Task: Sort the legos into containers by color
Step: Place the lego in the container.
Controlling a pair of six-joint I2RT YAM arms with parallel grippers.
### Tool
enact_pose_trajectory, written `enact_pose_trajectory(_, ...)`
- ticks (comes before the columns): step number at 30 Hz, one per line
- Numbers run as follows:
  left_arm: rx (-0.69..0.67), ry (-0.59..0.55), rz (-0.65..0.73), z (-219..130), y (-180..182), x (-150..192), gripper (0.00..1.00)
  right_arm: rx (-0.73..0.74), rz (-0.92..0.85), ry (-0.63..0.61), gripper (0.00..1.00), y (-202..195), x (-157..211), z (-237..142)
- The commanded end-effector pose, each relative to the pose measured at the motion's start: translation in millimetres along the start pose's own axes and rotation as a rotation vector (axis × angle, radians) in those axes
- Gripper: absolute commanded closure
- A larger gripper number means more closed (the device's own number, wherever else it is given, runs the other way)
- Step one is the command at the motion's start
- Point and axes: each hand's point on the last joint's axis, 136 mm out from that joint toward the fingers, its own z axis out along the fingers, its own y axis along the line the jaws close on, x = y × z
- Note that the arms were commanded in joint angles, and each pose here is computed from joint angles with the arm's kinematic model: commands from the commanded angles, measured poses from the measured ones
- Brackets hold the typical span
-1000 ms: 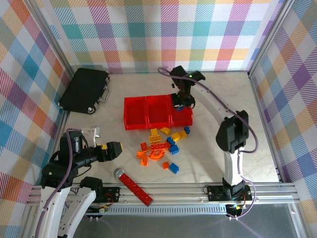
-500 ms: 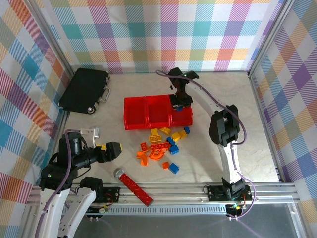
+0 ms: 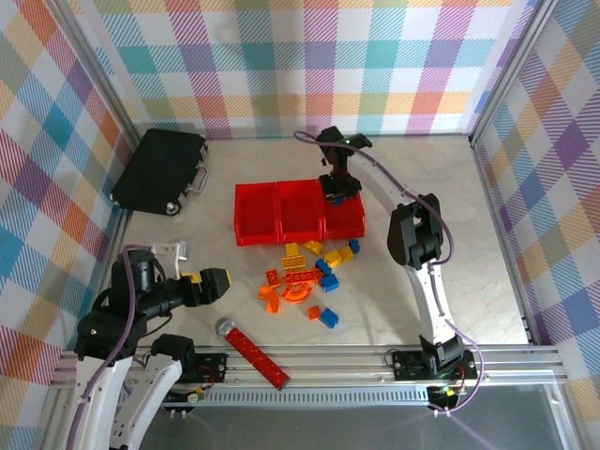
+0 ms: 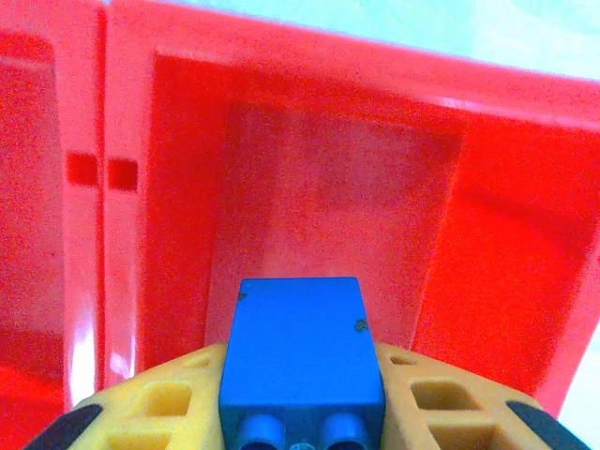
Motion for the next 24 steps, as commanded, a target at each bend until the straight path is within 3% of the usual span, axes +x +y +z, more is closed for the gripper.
enact_pose_trajectory(1,-0.003,-0.009,-0.012,2,1,-1,0.0,-0.005,-0.008,-0.013,0.68,-2,-9,-4)
enact_pose_trajectory(16,0.012,0.006,-0.01,4,-1,-1,0.0,0.001,0.035,-0.022,0.59,-3,-19,10)
enact_pose_trajectory(24,0.023,0.006,-0.004,4,-3,0,0.0,-0.011,0.047,-0.059,0.5,-3,-22,-6)
